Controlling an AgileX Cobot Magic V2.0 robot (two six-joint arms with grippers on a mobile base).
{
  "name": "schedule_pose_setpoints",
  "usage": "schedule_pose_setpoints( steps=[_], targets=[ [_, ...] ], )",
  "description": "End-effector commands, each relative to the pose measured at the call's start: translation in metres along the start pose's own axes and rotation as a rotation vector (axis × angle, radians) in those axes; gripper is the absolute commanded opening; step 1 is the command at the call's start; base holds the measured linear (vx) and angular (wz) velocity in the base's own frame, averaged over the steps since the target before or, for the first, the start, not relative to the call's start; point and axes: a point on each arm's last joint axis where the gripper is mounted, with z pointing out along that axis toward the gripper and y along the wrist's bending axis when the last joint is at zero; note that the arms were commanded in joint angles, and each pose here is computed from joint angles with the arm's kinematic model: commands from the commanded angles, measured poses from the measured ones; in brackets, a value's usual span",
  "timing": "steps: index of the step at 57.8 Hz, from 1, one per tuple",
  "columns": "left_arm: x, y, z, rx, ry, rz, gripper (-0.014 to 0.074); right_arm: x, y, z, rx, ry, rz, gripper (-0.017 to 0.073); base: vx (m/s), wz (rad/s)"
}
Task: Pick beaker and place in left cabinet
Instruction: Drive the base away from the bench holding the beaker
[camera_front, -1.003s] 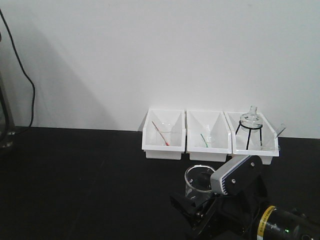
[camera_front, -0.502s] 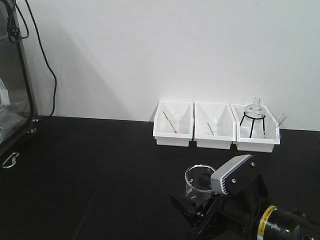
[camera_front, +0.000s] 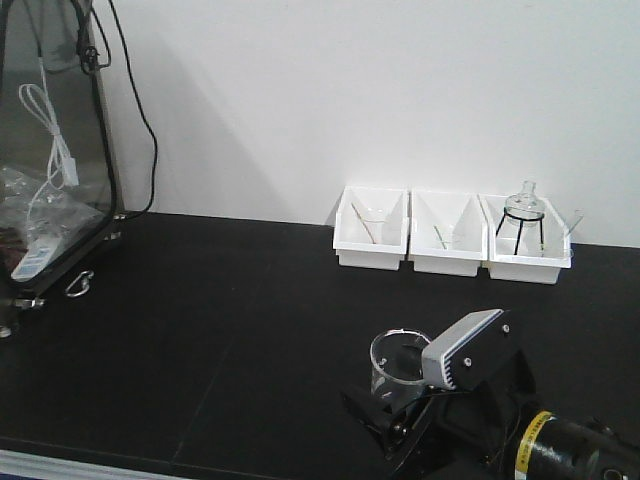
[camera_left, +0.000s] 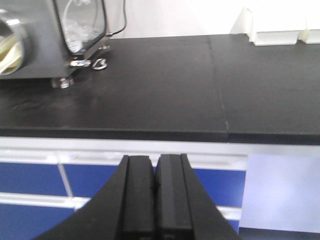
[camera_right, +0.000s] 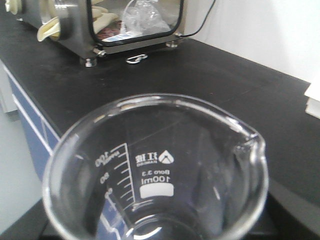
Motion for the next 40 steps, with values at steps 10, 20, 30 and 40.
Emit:
schedule_pose_setpoints(
  steps=[10, 20, 30, 40],
  targets=[
    [-0.0109, -0.0013, -0.0026, 0.016, -0.104, -0.009, 0.0004, -0.0249, 0.0018, -0.0058, -0.022, -0.126, -0.013, 0.0209, -0.15, 0.27],
    [-0.0109, -0.0013, -0.0026, 0.016, -0.104, -0.009, 0.0004, -0.0249, 0.0018, -0.0058, -0.022, -0.126, -0.013, 0.0209, -0.11, 0.40],
    [-0.0109, -0.0013, -0.0026, 0.016, -0.104, -0.009, 0.0004, -0.0249, 0.0018, -0.0058, -0.022, -0.126, -0.013, 0.0209, -0.09, 0.50],
    [-0.0109, -0.0013, -0.0026, 0.016, -0.104, -0.009, 0.0004, -0.0249, 0.0018, -0.0058, -0.022, -0.126, -0.013, 0.0209, -0.07, 0.60]
  ],
)
